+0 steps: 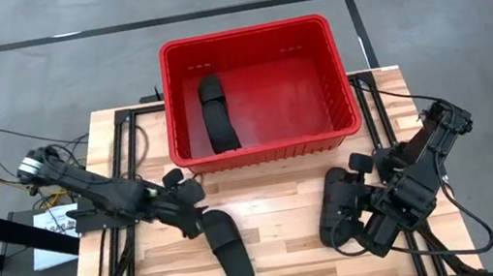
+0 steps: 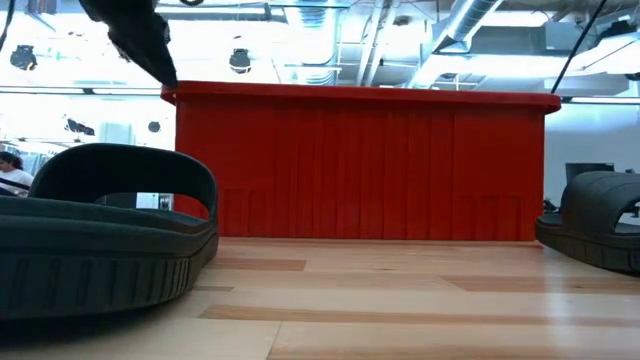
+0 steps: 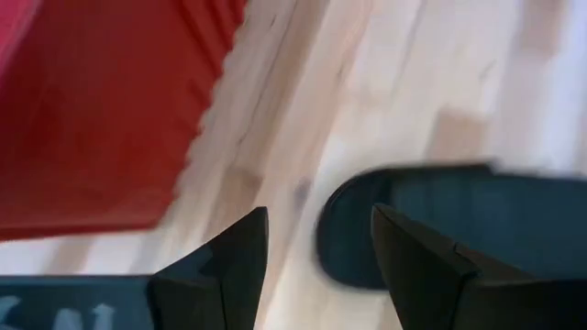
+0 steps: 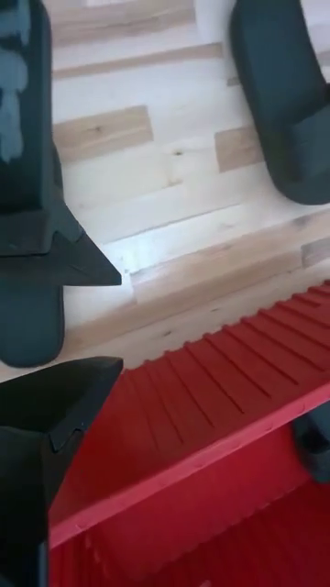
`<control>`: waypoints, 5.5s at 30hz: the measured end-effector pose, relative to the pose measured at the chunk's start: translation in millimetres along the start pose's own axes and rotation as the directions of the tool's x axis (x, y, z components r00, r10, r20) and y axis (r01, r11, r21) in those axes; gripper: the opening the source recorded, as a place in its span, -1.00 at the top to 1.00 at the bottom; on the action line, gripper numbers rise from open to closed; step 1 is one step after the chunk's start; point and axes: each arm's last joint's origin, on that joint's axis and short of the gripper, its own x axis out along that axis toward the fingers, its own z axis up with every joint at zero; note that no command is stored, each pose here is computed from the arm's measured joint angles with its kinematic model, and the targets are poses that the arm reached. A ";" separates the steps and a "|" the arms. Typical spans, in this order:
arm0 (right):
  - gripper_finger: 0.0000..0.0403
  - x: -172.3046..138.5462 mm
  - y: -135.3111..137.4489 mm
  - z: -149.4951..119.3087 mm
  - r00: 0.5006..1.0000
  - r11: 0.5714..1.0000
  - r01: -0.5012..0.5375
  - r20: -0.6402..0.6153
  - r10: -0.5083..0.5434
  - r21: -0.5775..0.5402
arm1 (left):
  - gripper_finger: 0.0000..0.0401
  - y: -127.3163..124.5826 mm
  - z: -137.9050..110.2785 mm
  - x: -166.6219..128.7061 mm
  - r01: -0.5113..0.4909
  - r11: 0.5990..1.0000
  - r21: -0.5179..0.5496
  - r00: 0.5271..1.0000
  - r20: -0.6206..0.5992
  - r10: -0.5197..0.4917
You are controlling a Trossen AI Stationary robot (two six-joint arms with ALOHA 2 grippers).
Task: Pick and place slides into bin
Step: Put the black slides into the red bin
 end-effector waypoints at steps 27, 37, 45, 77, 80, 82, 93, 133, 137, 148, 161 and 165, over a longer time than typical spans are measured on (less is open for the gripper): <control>0.36 5.2 -3.8 4.9 1.000 0.992 0.013 -0.011 -0.011 0.122 | 0.07 29.9 -59.0 45.7 0.193 0.976 -0.097 0.981 -0.003 -0.194; 0.36 5.0 -3.4 4.9 1.000 0.992 0.008 -0.012 -0.007 0.123 | 0.15 16.5 -68.6 85.7 0.126 0.990 -0.063 0.977 -0.163 -0.135; 0.36 5.0 -2.7 5.3 1.000 0.991 0.002 -0.009 -0.001 0.137 | 0.17 8.4 -62.7 93.5 0.185 0.981 -0.061 0.976 -0.109 -0.191; 0.36 5.0 -1.1 6.6 1.000 0.988 -0.014 0.001 0.014 0.152 | 0.22 14.8 -77.5 131.9 0.114 0.991 -0.074 0.976 -0.178 -0.125; 0.36 5.0 -1.0 6.6 1.000 0.988 -0.014 0.001 0.014 0.152 | 0.47 14.6 -77.9 132.5 0.103 0.990 -0.099 0.977 -0.177 -0.120; 0.36 5.0 -1.1 6.6 1.000 0.988 -0.014 0.001 0.014 0.152 | 0.75 15.5 -77.6 130.4 0.112 0.988 -0.103 0.976 -0.177 -0.129; 0.37 5.0 -1.0 6.4 1.000 0.988 -0.016 -0.002 0.016 0.151 | 0.98 16.0 -72.1 112.1 0.193 0.955 -0.224 0.964 -0.139 -0.227; 0.31 0.2 13.7 17.3 0.983 0.992 -0.105 0.157 0.093 0.070 | 1.00 15.3 25.0 -15.4 0.426 0.848 -0.315 0.845 0.472 -0.250; 0.15 3.5 13.6 25.7 0.976 0.994 -0.099 0.201 0.089 0.038 | 1.00 18.1 37.0 -26.7 0.421 0.854 -0.305 0.825 0.521 -0.220; -0.18 17.6 4.8 46.0 0.969 0.998 -0.050 0.242 0.057 -0.038 | 1.00 31.1 43.1 -22.4 0.329 0.876 -0.354 0.843 0.529 -0.103; -0.06 26.1 1.0 73.8 0.933 0.994 -0.070 0.346 0.096 -0.089 | 1.00 39.0 47.2 -19.5 0.307 0.876 -0.373 0.844 0.532 -0.069; -0.04 32.0 -3.4 79.6 0.935 0.989 -0.104 0.329 0.134 -0.105 | 1.00 38.9 47.5 -19.7 0.309 0.875 -0.373 0.843 0.534 -0.070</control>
